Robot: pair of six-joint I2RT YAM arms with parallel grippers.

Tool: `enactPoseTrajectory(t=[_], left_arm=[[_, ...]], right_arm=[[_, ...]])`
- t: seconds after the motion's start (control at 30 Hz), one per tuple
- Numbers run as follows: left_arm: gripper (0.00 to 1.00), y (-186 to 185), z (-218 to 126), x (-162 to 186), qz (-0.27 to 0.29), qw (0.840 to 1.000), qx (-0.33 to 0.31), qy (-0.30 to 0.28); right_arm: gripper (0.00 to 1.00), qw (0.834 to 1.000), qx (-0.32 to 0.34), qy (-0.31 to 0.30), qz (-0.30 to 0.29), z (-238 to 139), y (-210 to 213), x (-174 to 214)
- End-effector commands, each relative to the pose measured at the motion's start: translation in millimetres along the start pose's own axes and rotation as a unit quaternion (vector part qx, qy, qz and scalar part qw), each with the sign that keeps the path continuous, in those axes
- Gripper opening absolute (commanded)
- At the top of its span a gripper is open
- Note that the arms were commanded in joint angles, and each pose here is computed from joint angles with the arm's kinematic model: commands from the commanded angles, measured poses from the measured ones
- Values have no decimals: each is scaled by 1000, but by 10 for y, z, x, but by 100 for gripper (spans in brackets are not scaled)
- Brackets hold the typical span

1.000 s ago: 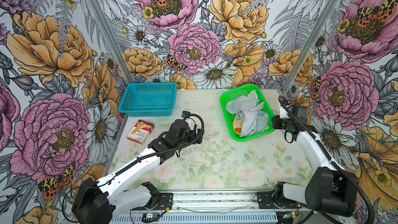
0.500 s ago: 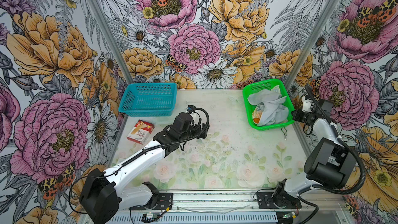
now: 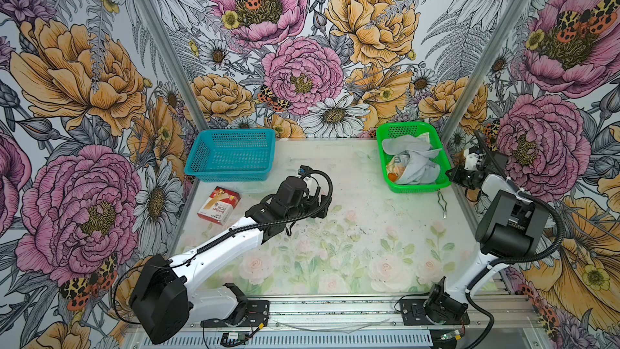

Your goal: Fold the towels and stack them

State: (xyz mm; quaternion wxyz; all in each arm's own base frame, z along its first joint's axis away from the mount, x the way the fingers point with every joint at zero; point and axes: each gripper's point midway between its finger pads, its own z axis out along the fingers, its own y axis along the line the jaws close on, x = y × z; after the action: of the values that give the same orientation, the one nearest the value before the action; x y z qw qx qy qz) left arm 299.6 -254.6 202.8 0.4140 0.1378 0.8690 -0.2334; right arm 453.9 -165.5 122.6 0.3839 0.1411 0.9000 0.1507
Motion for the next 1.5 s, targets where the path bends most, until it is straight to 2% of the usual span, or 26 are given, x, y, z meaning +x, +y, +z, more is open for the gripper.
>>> enactPoseTrajectory(t=[0.0, 0.07, 0.3, 0.4, 0.53, 0.73, 0.87, 0.97, 1.1, 1.47], left_arm=[[98, -70, -50, -217, 2, 999, 3, -32], [98, -73, -75, -224, 2, 999, 4, -35], [98, -47, -164, -205, 8, 999, 2, -43], [98, -76, -199, -225, 15, 999, 9, -49], [98, -109, -204, -217, 29, 998, 20, -51], [98, -125, -292, -211, 62, 996, 32, -46], [98, -136, -405, -190, 75, 995, 49, -49], [98, -198, -462, -154, 84, 993, 71, -46], [98, -227, -439, -150, 94, 992, 74, -43], [98, -232, -323, -253, 95, 993, 37, -51]], right_arm=[[20, 999, 1, -22, -29, 1, 111, -150], [27, 999, 6, -22, -30, -21, 132, -133], [43, 995, 68, -41, -55, -271, 112, -183], [49, 990, 88, -62, -88, -429, 239, -304], [51, 981, 67, -87, -158, -504, 650, -518], [50, 963, 32, -67, -259, -134, 847, -586], [50, 962, 4, -62, -268, 3, 786, -615], [52, 961, -47, -58, -267, 20, 823, -588], [56, 959, -71, -47, -270, 126, 810, -522], [58, 947, -72, -29, -313, 405, 836, -443]])
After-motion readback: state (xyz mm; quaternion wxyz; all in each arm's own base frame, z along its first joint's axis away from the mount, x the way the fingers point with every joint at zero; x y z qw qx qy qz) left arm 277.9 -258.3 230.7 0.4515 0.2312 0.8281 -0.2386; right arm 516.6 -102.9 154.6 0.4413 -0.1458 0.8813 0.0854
